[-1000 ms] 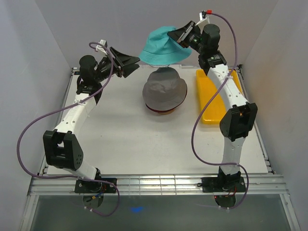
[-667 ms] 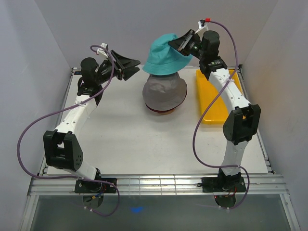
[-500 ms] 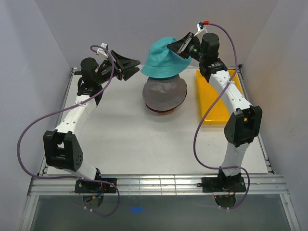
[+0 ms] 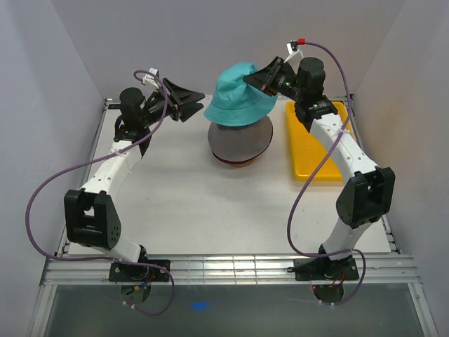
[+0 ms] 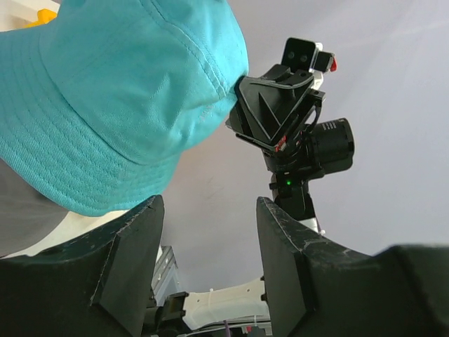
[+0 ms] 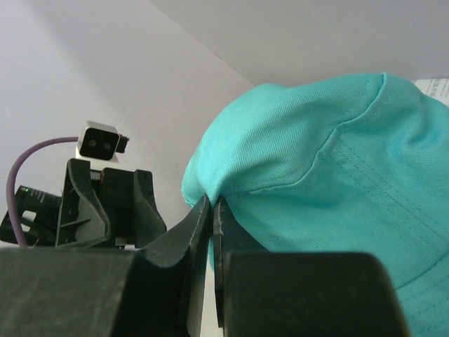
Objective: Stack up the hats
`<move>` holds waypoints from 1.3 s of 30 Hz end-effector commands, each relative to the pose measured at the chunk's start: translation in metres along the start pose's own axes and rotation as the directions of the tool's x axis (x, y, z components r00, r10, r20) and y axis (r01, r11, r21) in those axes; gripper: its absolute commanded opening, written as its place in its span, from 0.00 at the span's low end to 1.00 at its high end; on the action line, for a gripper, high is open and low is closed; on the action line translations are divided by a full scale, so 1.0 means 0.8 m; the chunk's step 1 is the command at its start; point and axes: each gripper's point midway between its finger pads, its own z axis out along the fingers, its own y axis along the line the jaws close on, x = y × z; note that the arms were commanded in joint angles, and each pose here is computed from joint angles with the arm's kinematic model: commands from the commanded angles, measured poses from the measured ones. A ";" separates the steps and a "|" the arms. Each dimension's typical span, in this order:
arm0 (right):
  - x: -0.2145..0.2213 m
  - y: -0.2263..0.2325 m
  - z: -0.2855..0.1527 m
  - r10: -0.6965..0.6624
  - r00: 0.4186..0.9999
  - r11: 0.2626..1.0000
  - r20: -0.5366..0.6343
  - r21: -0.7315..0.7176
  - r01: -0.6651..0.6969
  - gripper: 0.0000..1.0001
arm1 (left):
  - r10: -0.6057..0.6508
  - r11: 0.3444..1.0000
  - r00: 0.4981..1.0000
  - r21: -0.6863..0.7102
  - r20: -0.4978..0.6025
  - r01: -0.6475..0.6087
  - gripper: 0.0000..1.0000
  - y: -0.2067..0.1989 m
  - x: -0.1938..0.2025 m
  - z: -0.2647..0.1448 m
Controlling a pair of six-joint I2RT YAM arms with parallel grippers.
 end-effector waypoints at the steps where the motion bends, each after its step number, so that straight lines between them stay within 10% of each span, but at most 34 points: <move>1: 0.000 0.034 -0.020 -0.058 0.998 0.996 0.010 -0.071 0.059 0.08 | 0.036 0.999 0.999 0.011 0.019 -0.037 0.66 -0.007 -0.001 -0.007; 39: 0.081 -0.035 -0.068 -0.058 0.983 0.994 -0.175 0.083 0.073 0.08 | -0.129 0.954 0.992 -0.272 0.010 0.127 0.67 0.175 0.038 -0.018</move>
